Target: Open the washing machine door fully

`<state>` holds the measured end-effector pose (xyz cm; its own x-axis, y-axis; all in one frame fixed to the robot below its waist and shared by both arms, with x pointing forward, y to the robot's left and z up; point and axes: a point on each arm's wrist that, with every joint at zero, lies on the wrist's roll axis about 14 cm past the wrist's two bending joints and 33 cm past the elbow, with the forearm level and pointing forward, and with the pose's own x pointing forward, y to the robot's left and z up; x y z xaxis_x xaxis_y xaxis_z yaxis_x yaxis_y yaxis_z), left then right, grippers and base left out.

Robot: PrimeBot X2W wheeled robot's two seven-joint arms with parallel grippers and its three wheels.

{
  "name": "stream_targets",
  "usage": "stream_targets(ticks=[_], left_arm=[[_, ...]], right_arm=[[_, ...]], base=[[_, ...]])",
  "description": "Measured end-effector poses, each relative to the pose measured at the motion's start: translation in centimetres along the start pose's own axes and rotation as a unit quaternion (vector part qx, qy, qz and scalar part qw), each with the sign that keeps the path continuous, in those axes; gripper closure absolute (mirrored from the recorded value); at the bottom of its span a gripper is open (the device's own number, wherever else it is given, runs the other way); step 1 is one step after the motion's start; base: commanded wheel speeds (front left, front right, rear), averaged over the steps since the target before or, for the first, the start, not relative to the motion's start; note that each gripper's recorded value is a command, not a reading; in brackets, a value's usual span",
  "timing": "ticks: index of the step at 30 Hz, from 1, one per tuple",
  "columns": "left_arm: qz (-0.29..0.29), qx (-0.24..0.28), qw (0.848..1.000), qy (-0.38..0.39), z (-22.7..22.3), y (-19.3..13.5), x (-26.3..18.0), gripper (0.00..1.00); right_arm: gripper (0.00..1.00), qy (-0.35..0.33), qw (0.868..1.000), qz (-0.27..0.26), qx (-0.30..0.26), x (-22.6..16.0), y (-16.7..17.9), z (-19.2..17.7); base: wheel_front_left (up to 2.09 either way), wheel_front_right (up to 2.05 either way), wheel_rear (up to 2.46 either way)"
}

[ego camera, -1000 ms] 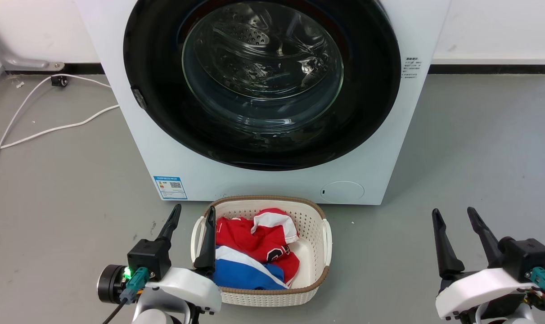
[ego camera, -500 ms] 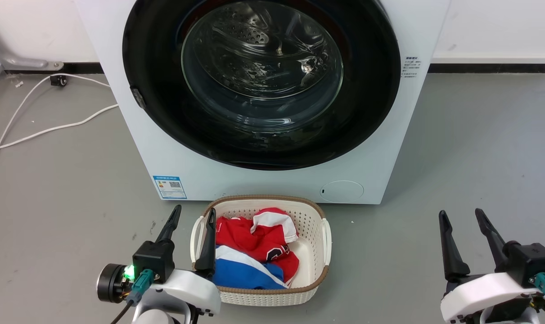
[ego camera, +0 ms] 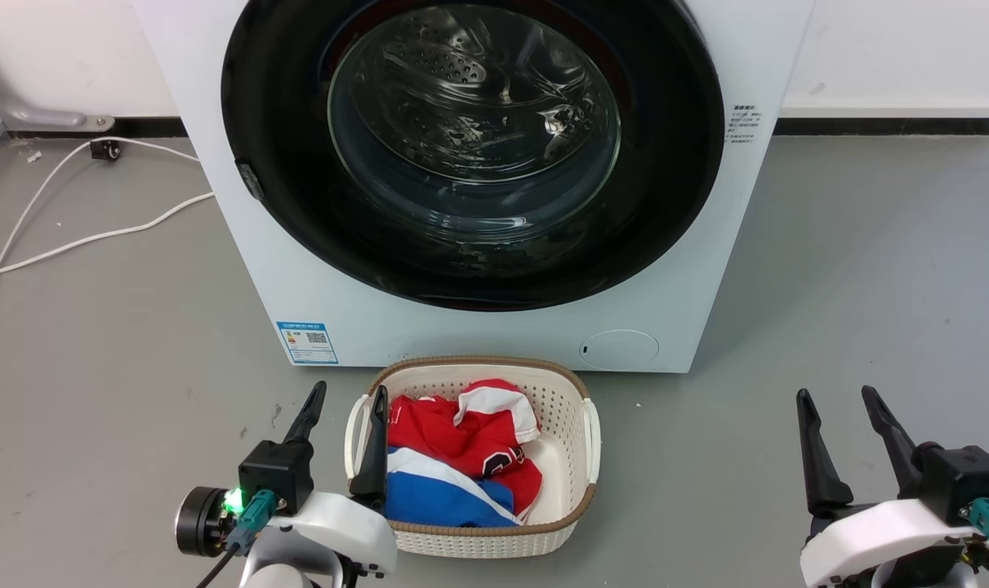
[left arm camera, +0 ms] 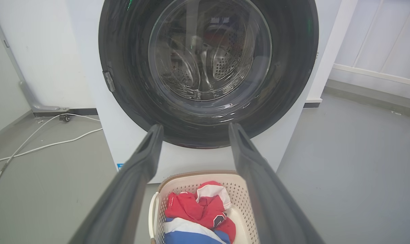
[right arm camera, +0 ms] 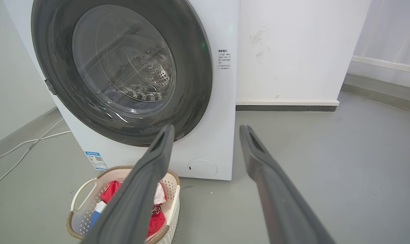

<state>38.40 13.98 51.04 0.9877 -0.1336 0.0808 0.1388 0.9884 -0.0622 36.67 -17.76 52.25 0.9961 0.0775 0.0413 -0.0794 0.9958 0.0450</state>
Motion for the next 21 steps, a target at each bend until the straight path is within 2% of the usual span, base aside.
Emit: stream_targets(ticks=[12,13,14,18,21], left_arm=[[0.002,-0.004,1.0,0.003,-0.17,0.12,-0.01,0.0],[0.002,-0.004,1.0,0.003,-0.17,0.1,-0.01,0.0],[0.002,-0.004,1.0,0.003,-0.16,0.07,0.01,0.0],[0.0,-0.004,1.0,0.002,-0.12,-0.06,0.12,0.0],[-0.003,-0.005,1.0,0.003,-0.21,-0.22,0.23,0.0]], right_arm=[[0.0,0.007,1.0,0.0,0.003,-0.05,-0.01,-0.37],[0.39,0.01,1.0,-0.001,0.005,-0.06,-0.05,-0.49],[1.0,0.01,1.0,-0.002,0.008,-0.06,-0.08,-0.51],[1.0,0.002,0.999,-0.006,0.033,-0.03,-0.25,-0.29],[1.0,-0.002,0.997,-0.019,0.081,-0.09,-0.92,-0.34]], base=[[0.0,0.0,0.0],[0.0,0.0,0.0],[0.0,0.0,0.0],[0.0,0.0,0.0],[0.0,0.0,0.0]])
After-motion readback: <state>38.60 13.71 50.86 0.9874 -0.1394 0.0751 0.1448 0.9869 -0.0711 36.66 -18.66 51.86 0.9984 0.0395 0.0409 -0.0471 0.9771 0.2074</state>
